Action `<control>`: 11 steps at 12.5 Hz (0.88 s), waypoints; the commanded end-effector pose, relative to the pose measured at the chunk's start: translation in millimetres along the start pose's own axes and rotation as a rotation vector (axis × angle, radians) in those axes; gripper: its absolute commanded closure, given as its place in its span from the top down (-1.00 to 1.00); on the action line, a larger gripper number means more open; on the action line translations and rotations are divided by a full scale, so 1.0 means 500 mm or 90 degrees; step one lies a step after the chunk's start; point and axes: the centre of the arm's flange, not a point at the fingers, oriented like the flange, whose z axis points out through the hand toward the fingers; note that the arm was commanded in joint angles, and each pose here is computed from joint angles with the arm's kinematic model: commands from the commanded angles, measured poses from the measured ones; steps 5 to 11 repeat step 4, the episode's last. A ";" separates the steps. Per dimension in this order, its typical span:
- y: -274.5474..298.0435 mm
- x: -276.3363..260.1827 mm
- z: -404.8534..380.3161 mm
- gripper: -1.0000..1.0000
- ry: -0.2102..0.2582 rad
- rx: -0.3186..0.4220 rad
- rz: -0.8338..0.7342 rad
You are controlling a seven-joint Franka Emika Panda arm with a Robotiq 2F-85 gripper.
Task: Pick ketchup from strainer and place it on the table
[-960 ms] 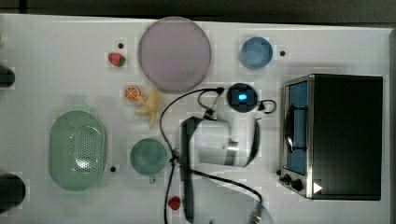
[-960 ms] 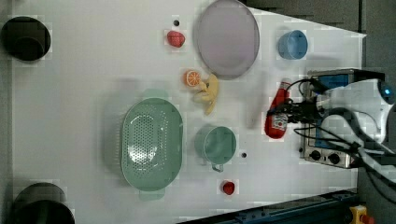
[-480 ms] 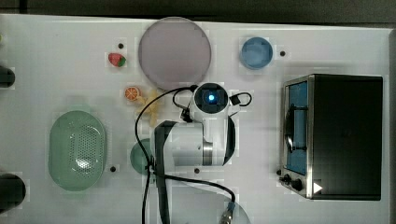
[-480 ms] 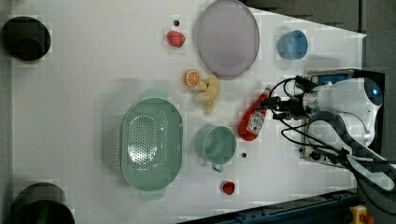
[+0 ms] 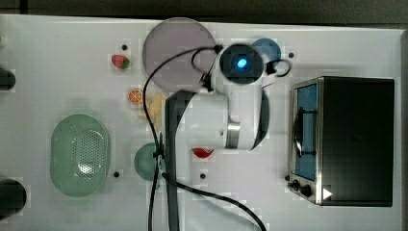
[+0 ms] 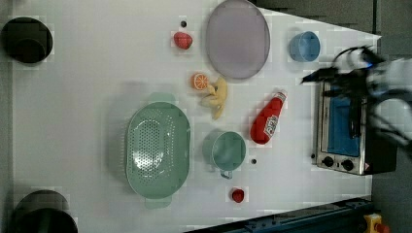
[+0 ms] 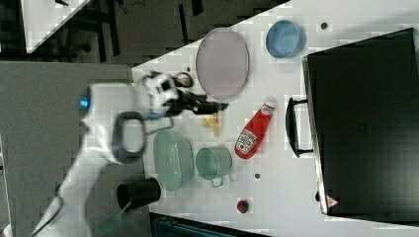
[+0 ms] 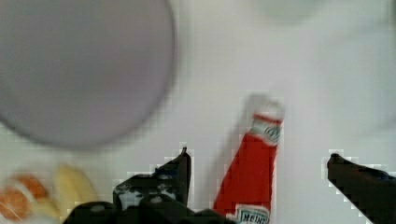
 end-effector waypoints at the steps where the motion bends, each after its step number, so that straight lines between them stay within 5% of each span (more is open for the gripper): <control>1: 0.007 0.032 -0.236 1.00 0.046 0.021 0.154; 4: 0.008 0.022 -0.339 1.00 0.000 -0.005 0.172; 11: 0.008 0.022 -0.339 1.00 0.000 -0.005 0.172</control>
